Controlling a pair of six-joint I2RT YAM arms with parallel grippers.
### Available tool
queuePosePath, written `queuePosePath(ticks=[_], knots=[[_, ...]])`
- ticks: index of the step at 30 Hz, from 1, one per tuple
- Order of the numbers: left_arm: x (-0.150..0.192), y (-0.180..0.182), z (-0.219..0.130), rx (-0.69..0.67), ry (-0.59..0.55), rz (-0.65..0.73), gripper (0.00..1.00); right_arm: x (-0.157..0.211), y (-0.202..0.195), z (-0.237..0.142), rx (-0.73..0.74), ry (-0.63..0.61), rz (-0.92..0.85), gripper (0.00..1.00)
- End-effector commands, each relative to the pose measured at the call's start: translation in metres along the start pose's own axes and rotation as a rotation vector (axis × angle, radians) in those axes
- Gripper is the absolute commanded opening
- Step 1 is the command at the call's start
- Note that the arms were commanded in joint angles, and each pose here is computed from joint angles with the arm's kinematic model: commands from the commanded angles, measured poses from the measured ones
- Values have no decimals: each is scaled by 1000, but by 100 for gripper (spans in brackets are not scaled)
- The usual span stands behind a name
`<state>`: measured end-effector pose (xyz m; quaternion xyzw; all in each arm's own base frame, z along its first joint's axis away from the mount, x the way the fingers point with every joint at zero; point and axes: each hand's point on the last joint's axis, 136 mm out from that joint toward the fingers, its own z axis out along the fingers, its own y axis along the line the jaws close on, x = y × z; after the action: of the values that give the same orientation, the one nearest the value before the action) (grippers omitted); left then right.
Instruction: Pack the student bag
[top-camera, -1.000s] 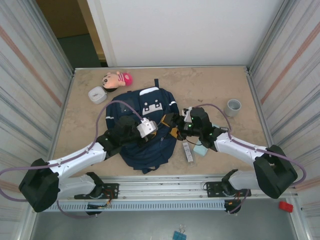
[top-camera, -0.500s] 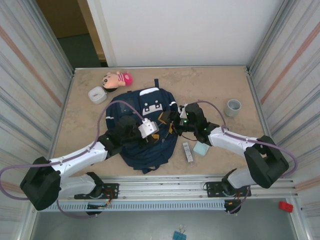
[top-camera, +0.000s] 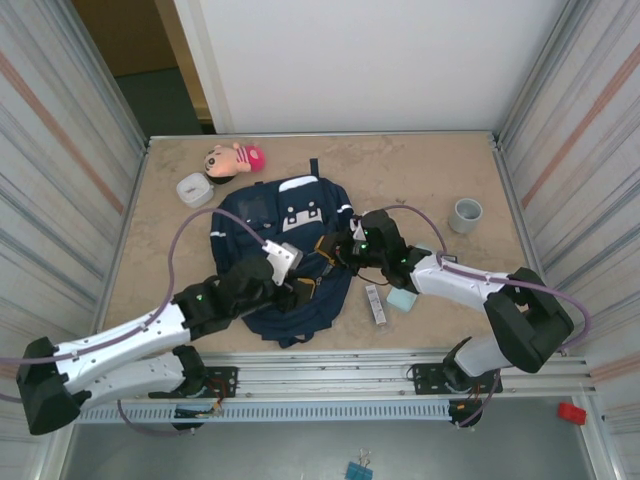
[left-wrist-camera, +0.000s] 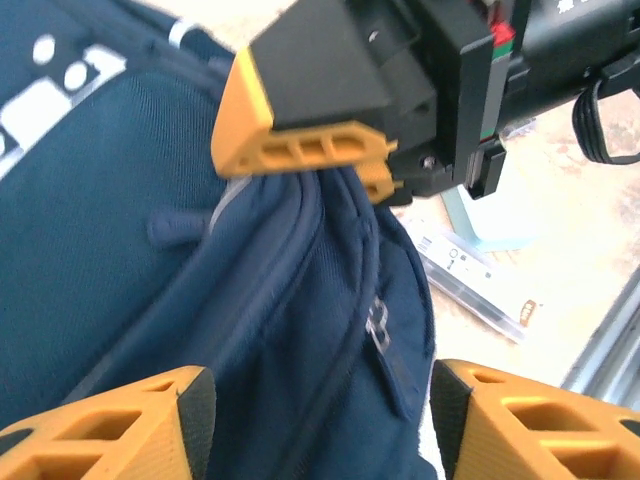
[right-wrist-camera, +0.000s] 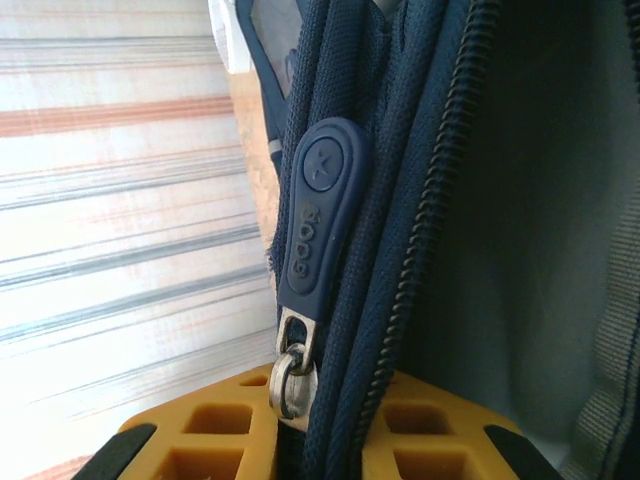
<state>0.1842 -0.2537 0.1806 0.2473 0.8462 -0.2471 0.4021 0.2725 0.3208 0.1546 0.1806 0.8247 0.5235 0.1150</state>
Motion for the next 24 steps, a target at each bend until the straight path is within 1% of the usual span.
queuePosePath(ticks=[1,6,9,11,16,24], knots=[[8,13,-14,-139,-11,-241,59,1,39,-8,-91,-27,-45,1],[12,9,-12,-198,-3,-382,56,3,45,-13,-85,-46,-67,1],[9,4,-4,-212,5,-430,54,6,50,-14,-85,-45,-87,1],[1,-4,1,-200,1,-418,54,7,51,-13,-83,-43,-95,0],[-8,-15,11,-228,0,-394,51,9,53,-11,-84,-37,-98,0],[5,-9,19,-356,63,-377,47,13,56,-9,-89,-27,-104,0]])
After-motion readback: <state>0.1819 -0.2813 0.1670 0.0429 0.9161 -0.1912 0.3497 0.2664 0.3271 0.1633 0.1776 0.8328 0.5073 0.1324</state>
